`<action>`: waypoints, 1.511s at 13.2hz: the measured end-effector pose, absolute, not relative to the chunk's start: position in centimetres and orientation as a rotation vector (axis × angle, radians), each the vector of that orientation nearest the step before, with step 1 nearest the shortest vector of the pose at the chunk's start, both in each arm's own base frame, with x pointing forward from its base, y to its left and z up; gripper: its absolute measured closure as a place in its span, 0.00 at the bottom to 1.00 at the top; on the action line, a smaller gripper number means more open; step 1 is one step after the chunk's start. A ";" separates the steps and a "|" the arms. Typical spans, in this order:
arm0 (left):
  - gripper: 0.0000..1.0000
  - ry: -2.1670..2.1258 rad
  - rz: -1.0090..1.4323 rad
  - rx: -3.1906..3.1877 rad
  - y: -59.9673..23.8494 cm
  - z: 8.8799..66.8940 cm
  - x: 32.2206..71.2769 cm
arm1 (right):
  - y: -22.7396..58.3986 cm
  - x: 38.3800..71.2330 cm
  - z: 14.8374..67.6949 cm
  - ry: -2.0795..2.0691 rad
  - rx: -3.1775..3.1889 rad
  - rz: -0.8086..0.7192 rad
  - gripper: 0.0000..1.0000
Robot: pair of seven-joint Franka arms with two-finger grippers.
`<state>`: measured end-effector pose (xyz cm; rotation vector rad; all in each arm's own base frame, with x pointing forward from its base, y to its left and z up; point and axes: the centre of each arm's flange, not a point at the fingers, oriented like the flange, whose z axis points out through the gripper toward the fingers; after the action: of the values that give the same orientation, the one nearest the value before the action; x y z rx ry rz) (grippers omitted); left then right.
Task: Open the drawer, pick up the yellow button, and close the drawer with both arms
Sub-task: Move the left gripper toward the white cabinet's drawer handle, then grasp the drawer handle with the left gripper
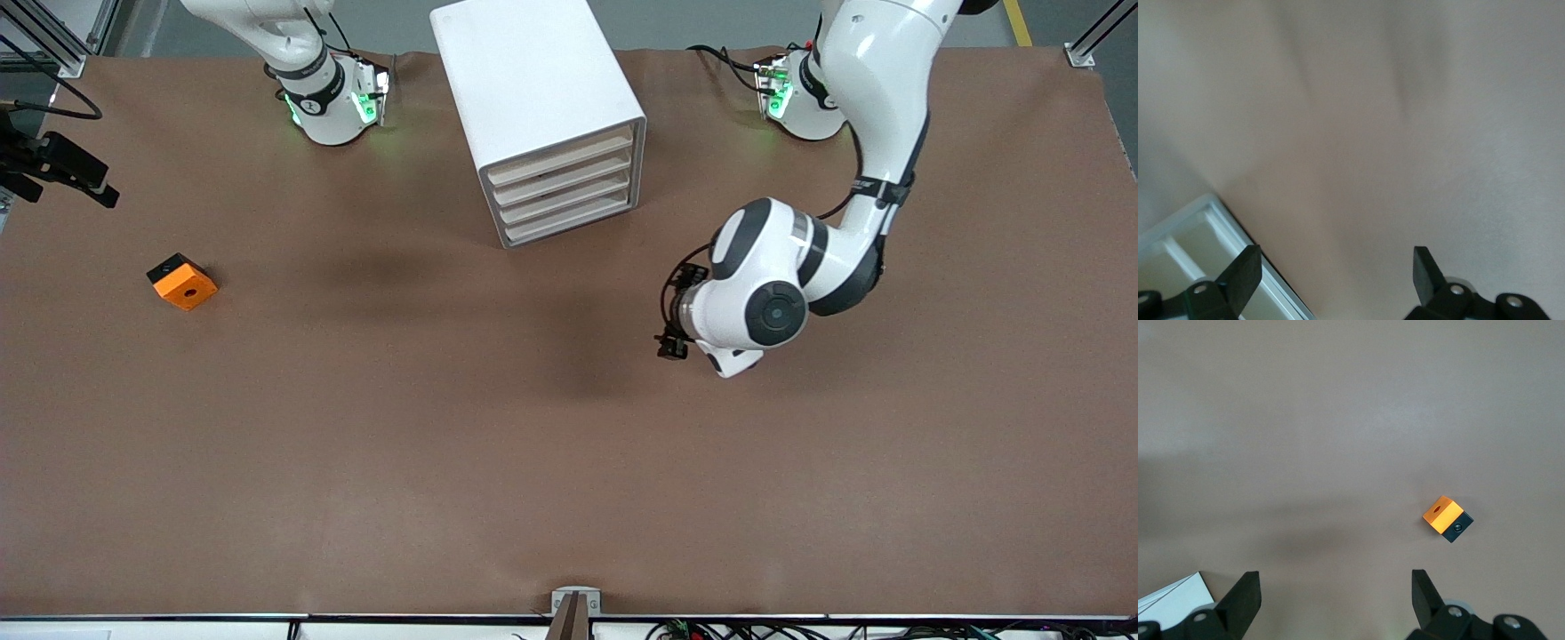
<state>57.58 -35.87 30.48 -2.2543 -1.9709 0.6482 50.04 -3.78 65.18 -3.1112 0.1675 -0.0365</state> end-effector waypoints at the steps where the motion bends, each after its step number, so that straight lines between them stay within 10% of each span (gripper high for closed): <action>1: 0.00 -2.050 0.708 -2.155 -37.0 30.1 57.2 | -3.8 50.0 65.2 0.167 -3.111 -0.037 0.00; 12: 0.00 -1.733 1.353 -1.590 -42.7 27.5 48.3 | -1.4 50.6 64.4 0.093 -3.116 -0.009 0.00; 20: 0.32 -1.700 1.398 -1.181 -46.2 23.5 44.9 | -0.2 51.1 63.6 0.060 -3.118 0.019 0.00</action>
<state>44.92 -46.19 23.47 -1.1809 -1.6998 1.3985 51.10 -0.21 63.56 -3.1180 0.0598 0.0193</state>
